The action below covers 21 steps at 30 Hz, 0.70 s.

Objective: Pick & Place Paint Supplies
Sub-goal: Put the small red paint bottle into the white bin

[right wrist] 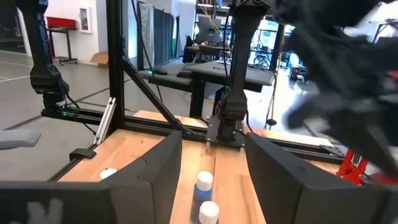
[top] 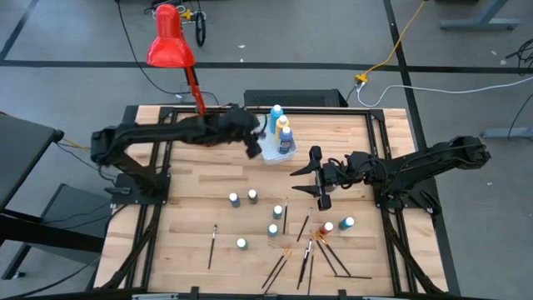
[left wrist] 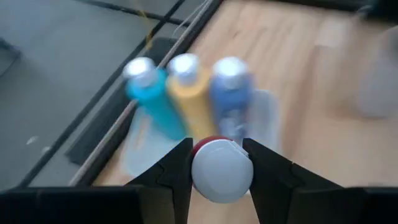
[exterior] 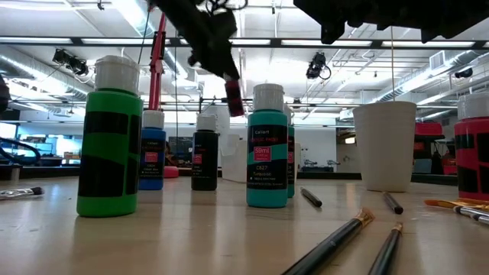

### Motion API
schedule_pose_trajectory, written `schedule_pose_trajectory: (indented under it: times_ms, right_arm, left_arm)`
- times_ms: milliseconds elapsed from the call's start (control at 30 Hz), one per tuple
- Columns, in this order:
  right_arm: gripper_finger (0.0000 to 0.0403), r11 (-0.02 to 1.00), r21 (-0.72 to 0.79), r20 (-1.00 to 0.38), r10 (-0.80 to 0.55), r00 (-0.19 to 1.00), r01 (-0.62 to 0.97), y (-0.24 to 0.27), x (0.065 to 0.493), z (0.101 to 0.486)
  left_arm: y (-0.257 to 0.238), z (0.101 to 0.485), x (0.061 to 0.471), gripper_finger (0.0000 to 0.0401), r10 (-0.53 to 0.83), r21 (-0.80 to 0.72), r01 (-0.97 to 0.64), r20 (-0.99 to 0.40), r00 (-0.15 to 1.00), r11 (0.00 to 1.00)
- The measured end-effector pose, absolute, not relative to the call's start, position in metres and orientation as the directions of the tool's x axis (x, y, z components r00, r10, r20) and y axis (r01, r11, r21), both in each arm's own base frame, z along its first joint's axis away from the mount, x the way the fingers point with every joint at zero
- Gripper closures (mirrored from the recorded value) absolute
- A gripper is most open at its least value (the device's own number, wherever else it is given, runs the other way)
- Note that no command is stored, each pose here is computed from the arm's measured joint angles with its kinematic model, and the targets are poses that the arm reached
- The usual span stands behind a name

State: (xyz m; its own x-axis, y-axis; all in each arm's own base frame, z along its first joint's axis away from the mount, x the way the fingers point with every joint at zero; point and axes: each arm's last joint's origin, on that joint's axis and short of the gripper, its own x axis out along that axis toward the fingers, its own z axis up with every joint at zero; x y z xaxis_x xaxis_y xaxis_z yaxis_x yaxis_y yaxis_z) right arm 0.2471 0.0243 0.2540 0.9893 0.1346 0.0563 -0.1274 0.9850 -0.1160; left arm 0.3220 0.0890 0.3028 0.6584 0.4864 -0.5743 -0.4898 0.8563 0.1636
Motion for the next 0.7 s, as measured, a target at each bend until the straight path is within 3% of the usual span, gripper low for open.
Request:
schedule_pose_trajectory:
  times_ms: [300,700]
  right_arm:
    - [0.0224,0.985,-0.117,0.064,0.134,0.989,-0.126,0.024,0.247,0.255]
    - [0.0224,0.985,-0.117,0.064,0.134,0.989,-0.126,0.024,0.247,0.255]
  left_arm:
    - [0.167,0.239,0.346,0.0266,0.454,0.143,-0.483,-0.635,0.625,0.864]
    - [0.205,0.186,0.352,0.0259,0.430,0.120,-0.494,-0.691,0.581,0.861]
